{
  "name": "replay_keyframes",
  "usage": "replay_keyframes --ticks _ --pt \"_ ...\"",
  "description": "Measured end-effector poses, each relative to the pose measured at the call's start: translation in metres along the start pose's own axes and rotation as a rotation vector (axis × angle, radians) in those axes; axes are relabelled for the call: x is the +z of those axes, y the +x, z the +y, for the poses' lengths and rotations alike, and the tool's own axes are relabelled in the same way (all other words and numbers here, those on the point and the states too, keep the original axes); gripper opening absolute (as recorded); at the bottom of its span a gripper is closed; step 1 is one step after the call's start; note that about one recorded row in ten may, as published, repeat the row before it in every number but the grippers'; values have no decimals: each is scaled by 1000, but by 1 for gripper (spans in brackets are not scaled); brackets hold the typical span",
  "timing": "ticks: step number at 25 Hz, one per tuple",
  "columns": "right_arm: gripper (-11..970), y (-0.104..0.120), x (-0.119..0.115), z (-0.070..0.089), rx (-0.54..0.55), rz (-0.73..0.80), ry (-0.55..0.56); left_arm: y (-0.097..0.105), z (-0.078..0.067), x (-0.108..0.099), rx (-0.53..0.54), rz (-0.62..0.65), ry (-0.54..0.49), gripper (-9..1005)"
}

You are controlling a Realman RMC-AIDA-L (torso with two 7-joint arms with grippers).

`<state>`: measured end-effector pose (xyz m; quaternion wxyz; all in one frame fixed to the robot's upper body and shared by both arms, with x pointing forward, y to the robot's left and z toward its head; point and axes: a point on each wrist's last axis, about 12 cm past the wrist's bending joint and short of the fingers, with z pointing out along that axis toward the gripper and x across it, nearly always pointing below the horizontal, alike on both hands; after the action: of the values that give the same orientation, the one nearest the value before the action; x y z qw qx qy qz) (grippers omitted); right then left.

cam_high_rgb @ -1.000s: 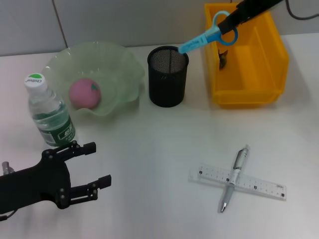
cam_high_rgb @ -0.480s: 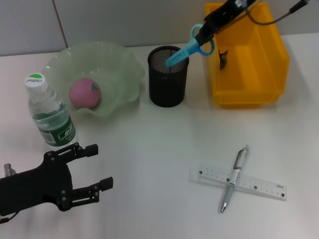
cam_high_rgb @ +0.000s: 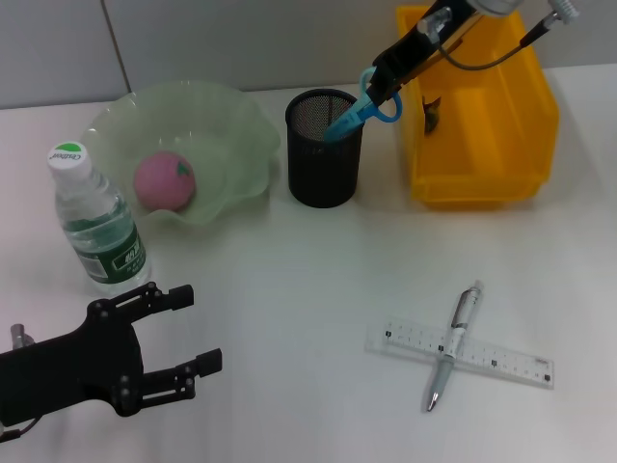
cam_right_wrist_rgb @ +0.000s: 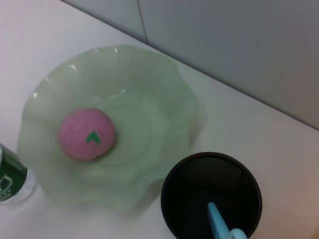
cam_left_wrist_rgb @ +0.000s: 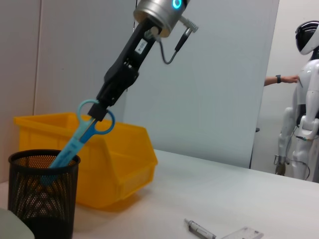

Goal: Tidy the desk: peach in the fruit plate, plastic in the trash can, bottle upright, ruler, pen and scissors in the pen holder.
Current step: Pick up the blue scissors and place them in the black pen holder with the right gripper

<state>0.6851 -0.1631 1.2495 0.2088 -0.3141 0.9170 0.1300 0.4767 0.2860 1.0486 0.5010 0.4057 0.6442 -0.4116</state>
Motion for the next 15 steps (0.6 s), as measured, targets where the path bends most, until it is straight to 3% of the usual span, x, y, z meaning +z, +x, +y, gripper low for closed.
replay_keyframes --ticks 15 --pt "174 -4 28 13 -29 16 21 2 -5 -3 -16 -10 12 834"
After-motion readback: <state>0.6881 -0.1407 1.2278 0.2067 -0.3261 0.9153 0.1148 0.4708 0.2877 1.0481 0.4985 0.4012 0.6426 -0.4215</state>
